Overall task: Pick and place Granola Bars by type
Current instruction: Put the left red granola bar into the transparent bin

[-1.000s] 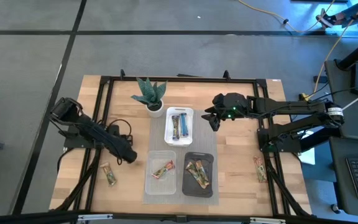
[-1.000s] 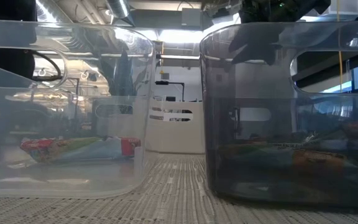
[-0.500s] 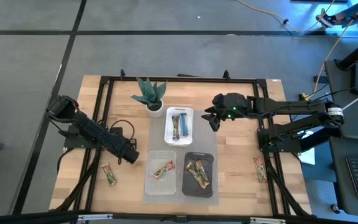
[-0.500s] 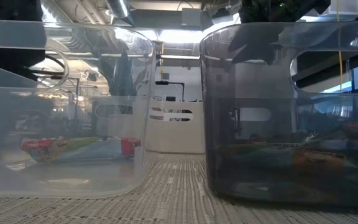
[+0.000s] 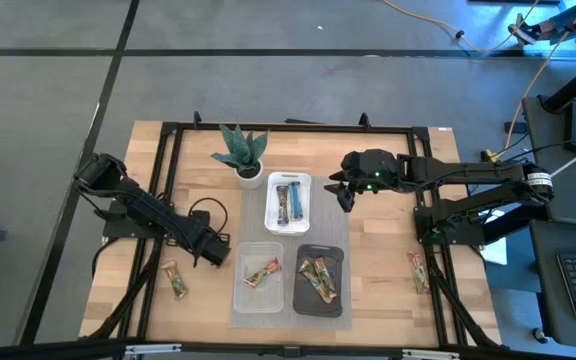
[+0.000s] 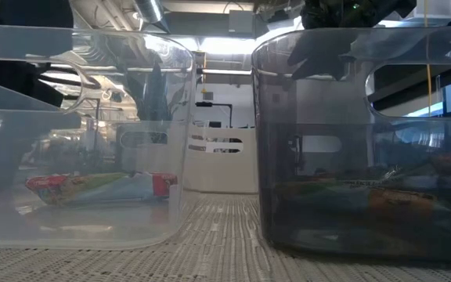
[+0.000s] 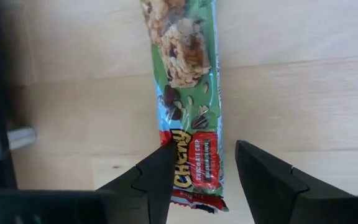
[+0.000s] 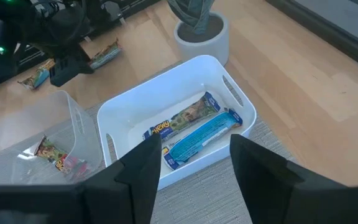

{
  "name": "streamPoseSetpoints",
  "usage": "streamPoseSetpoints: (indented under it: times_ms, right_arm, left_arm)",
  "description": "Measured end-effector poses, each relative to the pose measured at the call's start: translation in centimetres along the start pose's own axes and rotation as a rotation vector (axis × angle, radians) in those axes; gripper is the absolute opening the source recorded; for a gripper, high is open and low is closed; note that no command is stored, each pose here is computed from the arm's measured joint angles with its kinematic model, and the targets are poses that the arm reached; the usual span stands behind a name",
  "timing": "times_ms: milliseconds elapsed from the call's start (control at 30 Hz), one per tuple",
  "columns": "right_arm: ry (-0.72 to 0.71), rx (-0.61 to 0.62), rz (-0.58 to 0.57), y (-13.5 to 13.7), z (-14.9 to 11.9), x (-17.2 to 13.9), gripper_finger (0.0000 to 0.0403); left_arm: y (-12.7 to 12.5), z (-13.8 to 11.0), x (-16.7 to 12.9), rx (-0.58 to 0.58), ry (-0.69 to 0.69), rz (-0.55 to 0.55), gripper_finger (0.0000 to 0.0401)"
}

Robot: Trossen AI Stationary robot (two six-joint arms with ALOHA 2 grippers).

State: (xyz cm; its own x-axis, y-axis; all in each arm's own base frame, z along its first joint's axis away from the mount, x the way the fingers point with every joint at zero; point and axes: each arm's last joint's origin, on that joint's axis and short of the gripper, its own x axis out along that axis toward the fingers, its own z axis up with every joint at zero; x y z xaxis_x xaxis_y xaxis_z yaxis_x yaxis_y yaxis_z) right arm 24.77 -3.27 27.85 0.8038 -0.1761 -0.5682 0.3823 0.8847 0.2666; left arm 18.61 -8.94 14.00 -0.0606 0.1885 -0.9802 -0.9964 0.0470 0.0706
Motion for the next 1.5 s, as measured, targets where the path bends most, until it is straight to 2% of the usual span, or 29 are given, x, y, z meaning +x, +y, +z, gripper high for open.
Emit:
streamPoseSetpoints:
  times_ms: [267, 700, 1033, 1200, 1500]
  right_arm:
    - [0.0, -0.003, 0.0, 0.0, 0.0, 0.0, 0.0195]
    - [0.006, -0.003, -0.003, 0.0, -0.1, 0.0, 0.0195]
    - [0.006, -0.003, -0.003, 0.0, -0.1, 0.0, 0.0195]
    - [0.005, -0.003, -0.003, 0.0, 0.0, 0.0, 0.0195]
    - [0.005, -0.003, -0.003, 0.0, -0.1, 0.0, 0.0195]
  left_arm:
    - [0.1, 0.1, 0.0, 0.056, -0.024, 0.011, 0.0166]
    - [0.1, 0.2, 0.0, 0.067, -0.035, 0.009, 0.0169]
    - [0.2, 0.2, 0.0, 0.075, -0.026, 0.011, 0.0223]
    - [0.5, 0.4, -0.7, 0.107, -0.026, -0.016, 0.0228]
    - [1.9, 1.6, -2.4, 0.072, -0.122, -0.053, 0.023]
